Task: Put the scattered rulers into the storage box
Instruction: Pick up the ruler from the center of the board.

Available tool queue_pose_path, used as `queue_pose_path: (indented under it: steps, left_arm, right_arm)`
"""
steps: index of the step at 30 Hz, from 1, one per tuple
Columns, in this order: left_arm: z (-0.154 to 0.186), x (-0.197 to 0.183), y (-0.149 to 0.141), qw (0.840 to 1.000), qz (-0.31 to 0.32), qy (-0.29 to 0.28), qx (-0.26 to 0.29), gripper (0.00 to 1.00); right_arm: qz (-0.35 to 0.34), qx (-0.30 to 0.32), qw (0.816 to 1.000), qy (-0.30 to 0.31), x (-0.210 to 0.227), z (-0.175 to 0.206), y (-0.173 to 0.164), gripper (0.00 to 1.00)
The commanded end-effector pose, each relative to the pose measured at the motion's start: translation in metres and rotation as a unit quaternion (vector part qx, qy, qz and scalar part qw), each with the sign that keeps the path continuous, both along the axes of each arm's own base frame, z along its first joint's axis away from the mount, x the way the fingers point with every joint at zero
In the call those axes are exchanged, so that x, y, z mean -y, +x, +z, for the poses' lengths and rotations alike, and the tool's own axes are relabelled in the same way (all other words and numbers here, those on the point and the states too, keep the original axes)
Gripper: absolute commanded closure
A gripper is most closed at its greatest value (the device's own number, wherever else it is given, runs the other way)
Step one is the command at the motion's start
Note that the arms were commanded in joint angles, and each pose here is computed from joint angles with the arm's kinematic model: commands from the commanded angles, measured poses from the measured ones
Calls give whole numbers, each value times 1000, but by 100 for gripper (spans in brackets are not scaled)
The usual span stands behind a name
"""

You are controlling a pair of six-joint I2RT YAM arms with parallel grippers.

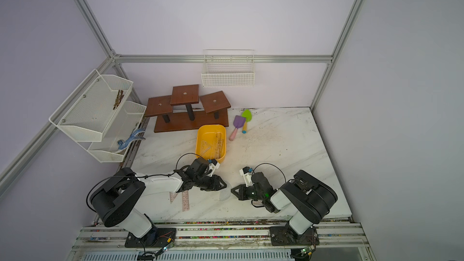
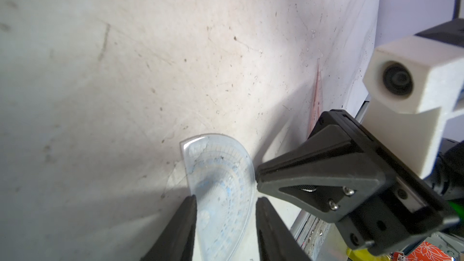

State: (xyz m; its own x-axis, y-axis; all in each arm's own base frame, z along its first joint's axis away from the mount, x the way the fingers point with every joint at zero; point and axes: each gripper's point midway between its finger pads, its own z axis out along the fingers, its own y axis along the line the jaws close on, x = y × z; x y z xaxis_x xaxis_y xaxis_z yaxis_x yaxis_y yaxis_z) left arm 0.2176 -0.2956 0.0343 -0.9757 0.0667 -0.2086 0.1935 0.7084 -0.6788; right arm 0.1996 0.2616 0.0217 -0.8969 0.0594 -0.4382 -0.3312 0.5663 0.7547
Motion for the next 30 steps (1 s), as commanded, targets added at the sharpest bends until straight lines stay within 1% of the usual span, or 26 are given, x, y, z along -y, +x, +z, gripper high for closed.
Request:
queue_pose_path:
  steps: [1,4,7,14,15,19,24,30]
  left_arm:
    - [-18,-14,-32,998,-21,40,-51,50]
    - [-14,-26,-27,998,-2,46,-43,41]
    - [-13,-33,-24,998,10,45,-39,34]
    - [-18,-33,-26,998,10,42,-49,33]
    - [-18,-33,-27,998,11,42,-49,33]
    - [-22,-36,-29,997,13,45,-53,29]
    - [-31,-34,-31,997,9,47,-67,27]
    - [-37,-29,-32,996,4,42,-79,28]
  right_arm:
    - [1,-27,999,-22,5,-10,-8,89]
    - [-7,1,1000,-18,2,10,2,88]
    - [-7,16,1000,-17,-2,21,10,88]
    - [7,10,1000,-10,-14,19,14,89]
    - [8,-3,1000,-20,-12,9,12,90]
    - [3,-13,999,-34,-5,-4,6,90]
    - [-1,-19,999,-43,2,-13,1,90]
    - [1,-25,998,-51,6,-19,-4,90]
